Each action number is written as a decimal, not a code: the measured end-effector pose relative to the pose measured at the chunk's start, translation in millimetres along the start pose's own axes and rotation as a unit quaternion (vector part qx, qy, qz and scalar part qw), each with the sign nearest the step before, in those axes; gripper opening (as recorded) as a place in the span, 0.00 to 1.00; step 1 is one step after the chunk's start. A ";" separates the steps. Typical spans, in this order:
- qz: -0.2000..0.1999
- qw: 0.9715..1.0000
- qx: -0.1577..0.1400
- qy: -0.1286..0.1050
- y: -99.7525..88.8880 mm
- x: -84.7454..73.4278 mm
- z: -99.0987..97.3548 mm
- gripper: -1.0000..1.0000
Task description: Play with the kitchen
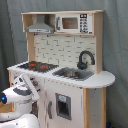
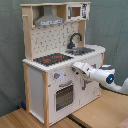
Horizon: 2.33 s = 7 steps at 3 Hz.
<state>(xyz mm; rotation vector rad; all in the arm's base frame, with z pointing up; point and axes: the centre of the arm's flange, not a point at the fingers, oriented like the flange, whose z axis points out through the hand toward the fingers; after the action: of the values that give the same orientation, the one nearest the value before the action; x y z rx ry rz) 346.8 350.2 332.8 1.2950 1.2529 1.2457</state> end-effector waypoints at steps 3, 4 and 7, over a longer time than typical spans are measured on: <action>-0.051 0.999 -0.003 0.001 2.6 5.6 0.3 0.00; -0.110 0.994 -0.003 -0.002 2.3 5.6 0.2 0.00; -0.270 0.963 -0.001 -0.009 1.7 5.5 0.1 0.00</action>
<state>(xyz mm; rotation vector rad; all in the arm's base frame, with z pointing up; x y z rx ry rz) 346.8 355.6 334.9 0.8717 1.4645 0.8385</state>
